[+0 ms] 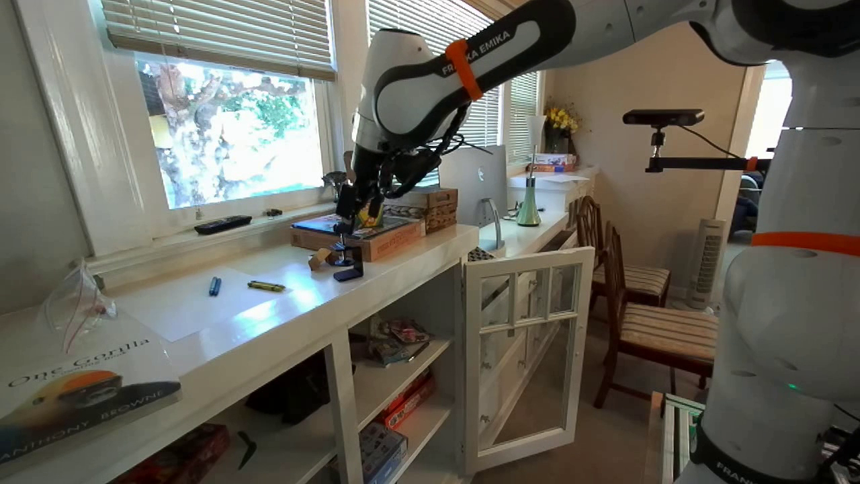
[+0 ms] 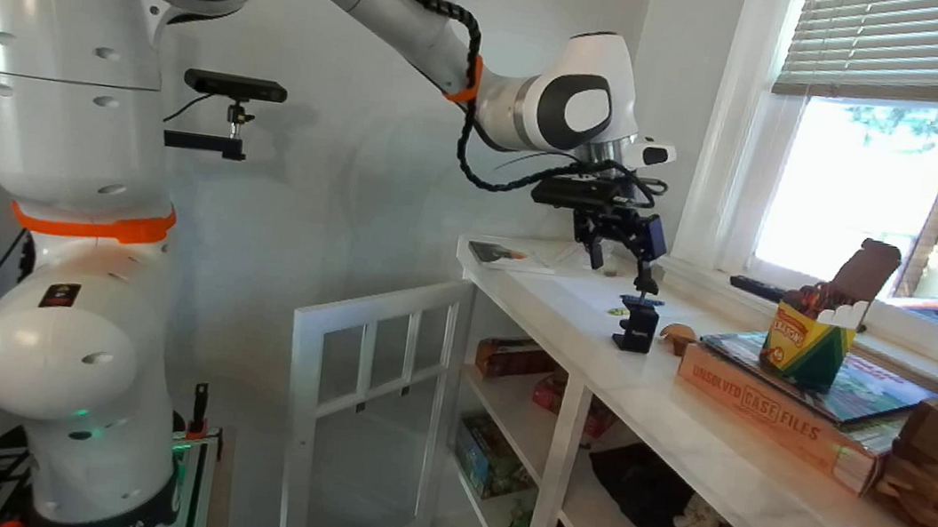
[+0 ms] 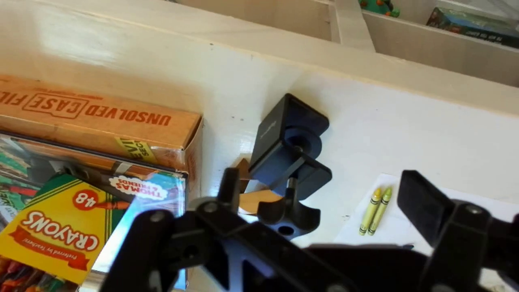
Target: Turn the black object to the right continuously
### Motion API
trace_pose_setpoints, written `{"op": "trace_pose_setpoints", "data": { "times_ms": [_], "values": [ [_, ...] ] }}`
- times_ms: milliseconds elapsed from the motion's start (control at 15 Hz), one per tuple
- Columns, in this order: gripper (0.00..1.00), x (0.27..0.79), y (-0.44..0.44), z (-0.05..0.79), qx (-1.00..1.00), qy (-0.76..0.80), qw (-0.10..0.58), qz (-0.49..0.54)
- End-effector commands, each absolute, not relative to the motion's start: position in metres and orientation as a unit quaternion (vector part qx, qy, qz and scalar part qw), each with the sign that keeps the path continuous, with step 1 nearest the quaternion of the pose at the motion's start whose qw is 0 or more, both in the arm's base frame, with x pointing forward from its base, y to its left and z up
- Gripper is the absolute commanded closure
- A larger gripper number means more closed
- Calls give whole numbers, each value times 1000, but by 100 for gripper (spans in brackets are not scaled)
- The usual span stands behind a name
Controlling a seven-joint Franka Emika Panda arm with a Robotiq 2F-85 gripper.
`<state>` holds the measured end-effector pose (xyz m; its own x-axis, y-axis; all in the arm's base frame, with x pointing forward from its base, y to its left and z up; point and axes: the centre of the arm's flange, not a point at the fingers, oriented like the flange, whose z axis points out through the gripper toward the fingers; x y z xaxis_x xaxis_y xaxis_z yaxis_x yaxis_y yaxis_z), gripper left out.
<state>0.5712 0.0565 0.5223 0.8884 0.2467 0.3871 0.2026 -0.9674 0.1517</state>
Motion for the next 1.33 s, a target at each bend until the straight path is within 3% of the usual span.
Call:
{"op": "trace_pose_setpoints", "data": {
  "times_ms": [0,1267],
  "values": [
    [0,581,42,513,963,167,55,204],
    [0,622,29,497,898,366,-10,244]
  ]
}}
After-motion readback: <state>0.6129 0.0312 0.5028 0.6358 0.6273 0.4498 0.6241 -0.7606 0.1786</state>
